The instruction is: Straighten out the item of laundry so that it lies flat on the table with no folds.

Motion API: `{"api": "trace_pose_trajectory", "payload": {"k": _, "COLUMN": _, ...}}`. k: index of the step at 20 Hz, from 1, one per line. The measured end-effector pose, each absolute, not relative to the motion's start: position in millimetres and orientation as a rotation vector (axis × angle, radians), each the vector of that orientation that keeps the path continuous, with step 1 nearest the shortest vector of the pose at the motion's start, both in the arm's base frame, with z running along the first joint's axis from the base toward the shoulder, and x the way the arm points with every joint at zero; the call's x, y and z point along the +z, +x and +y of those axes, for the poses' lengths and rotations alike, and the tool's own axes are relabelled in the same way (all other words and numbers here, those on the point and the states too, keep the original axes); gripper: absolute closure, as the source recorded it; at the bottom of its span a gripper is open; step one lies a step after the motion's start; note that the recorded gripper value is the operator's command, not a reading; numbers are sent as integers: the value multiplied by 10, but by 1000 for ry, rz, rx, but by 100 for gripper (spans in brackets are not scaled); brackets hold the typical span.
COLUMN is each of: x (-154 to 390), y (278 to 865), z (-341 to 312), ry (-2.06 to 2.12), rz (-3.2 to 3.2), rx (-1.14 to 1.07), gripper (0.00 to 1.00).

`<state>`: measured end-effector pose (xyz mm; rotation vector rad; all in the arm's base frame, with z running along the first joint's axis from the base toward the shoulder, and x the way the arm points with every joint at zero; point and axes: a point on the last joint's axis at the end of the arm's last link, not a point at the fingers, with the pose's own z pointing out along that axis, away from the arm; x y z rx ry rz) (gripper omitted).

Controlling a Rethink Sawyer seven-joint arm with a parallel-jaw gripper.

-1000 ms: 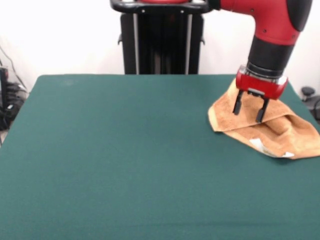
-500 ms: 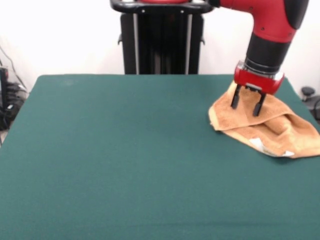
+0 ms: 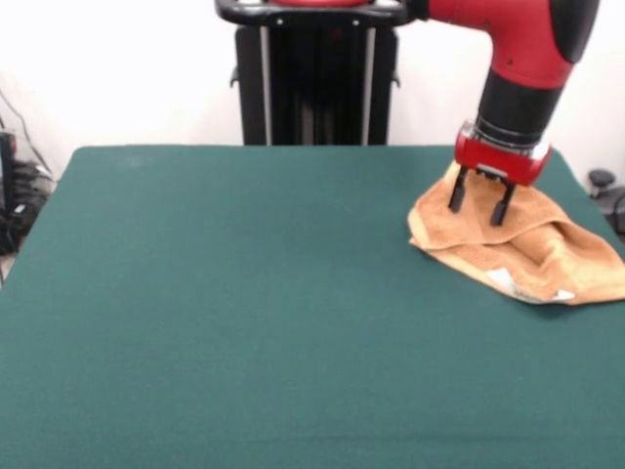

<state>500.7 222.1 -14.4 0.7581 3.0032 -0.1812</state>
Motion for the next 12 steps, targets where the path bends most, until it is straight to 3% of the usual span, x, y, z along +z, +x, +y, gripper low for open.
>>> {"api": "trace_pose_trajectory", "payload": {"k": 5, "x": -266, "y": 5003, "z": 2212, "ry": 734, "rz": 2967, "rx": -188, "gripper": 0}}
{"api": "trace_pose_trajectory", "payload": {"k": 6, "x": -331, "y": 4986, "z": 2203, "ry": 723, "rz": 2954, "rx": -197, "gripper": 100}}
{"api": "trace_pose_trajectory", "payload": {"k": 12, "x": -413, "y": 4901, "z": 2261, "ry": 674, "rz": 2943, "rx": -223, "gripper": 100}}
